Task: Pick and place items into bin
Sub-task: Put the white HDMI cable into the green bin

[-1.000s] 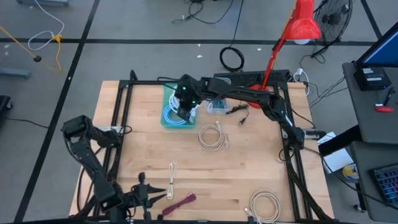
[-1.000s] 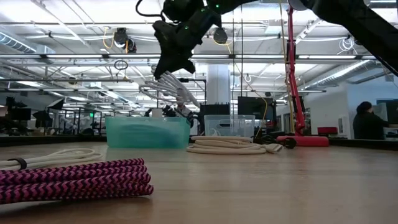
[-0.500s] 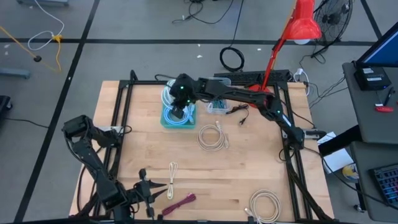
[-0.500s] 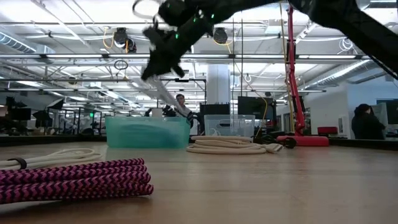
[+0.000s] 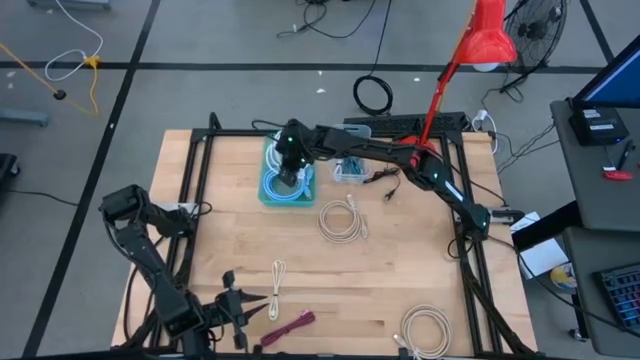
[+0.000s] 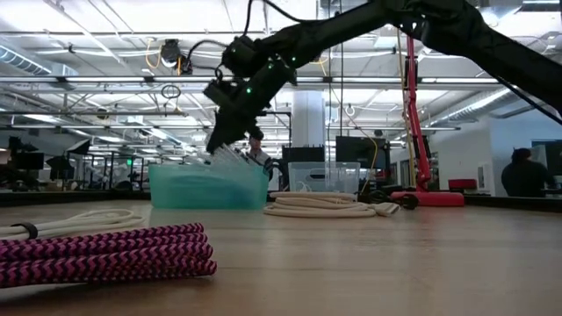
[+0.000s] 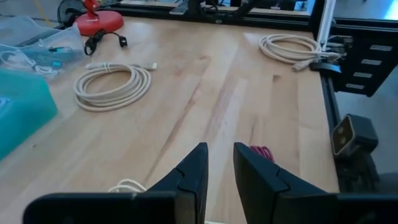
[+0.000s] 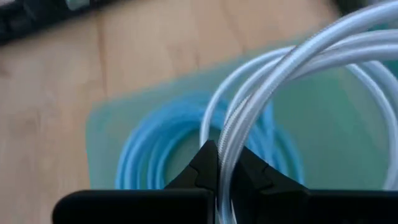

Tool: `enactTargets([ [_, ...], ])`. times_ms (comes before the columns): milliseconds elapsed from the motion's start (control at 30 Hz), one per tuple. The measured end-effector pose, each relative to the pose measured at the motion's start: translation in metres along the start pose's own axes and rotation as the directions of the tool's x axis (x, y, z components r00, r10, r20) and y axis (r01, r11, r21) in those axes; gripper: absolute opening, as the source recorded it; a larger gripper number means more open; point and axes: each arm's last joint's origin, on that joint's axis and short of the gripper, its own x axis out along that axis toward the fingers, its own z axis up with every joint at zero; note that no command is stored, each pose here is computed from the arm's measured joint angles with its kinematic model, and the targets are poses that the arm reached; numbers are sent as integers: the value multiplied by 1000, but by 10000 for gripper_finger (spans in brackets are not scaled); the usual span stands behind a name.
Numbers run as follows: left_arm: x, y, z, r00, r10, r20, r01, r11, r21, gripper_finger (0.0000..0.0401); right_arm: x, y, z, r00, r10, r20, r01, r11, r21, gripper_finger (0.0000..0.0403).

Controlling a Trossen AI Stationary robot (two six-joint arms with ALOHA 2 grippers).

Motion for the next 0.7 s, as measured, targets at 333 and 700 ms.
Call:
enactTargets([
  [333, -11, -3, -4, 999, -8, 53, 10, 999, -36, 81, 27, -8, -20, 995, 10, -96, -8, 1000, 22, 11],
  [700, -13, -3, -4, 998, -9, 60, 11, 999, -39, 81, 31, -11, -25, 993, -18, -119, 17, 1000, -11, 54],
])
